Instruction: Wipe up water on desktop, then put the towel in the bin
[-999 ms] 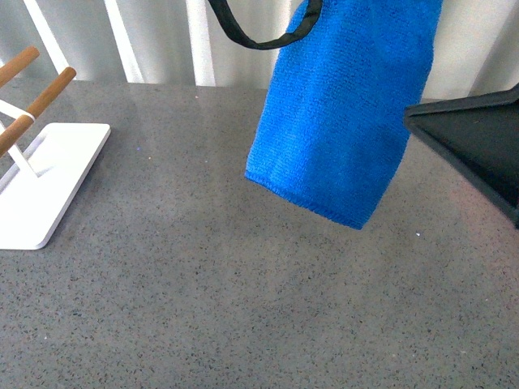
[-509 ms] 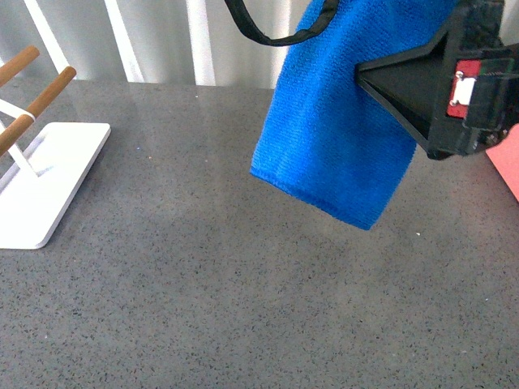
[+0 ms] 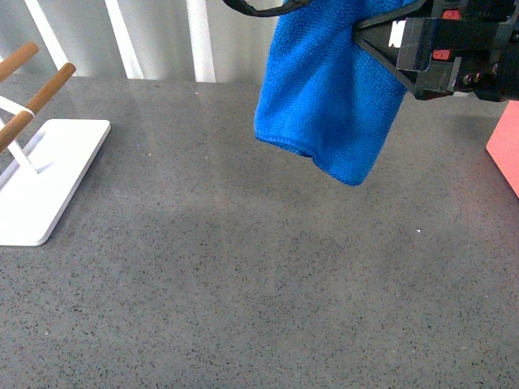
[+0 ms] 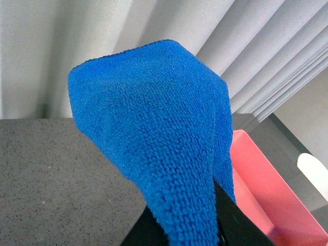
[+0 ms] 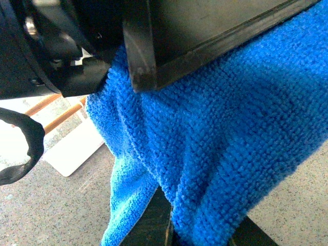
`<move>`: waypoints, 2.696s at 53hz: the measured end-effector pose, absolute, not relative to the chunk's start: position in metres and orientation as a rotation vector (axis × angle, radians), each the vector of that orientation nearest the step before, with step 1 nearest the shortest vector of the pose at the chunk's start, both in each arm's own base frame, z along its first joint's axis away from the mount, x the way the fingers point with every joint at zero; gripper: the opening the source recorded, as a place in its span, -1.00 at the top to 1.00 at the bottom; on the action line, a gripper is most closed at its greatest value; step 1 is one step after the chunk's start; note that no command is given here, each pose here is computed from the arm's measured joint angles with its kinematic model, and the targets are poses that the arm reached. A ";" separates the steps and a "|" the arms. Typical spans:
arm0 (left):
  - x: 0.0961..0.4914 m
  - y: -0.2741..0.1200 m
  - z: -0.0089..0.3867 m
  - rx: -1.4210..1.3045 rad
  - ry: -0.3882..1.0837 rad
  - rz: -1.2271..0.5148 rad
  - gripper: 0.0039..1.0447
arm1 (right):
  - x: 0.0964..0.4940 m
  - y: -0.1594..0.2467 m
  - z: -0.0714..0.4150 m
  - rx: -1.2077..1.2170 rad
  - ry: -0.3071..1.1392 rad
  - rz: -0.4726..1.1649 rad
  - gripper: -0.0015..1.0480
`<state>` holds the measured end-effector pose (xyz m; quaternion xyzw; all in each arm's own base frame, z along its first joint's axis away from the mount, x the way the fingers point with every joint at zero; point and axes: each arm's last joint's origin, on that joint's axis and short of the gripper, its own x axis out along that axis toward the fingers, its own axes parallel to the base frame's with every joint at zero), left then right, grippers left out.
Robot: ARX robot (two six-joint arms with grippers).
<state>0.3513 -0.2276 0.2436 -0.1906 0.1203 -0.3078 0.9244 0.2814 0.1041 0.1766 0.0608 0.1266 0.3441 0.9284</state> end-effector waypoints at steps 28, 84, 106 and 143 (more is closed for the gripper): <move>0.359 -0.213 0.245 -0.406 0.261 -0.585 0.42 | 0.280 0.083 0.196 0.132 0.216 0.682 0.91; 0.187 -0.043 0.245 -0.269 0.171 -0.471 -0.86 | 0.283 0.042 0.203 0.181 0.222 0.538 0.91; 0.156 -0.017 0.203 -0.019 0.007 -0.006 0.52 | 0.281 0.042 0.198 0.169 0.252 0.542 0.91; 0.126 0.000 0.178 -0.008 0.003 -0.002 0.94 | 0.274 0.052 0.201 0.137 0.251 0.564 0.91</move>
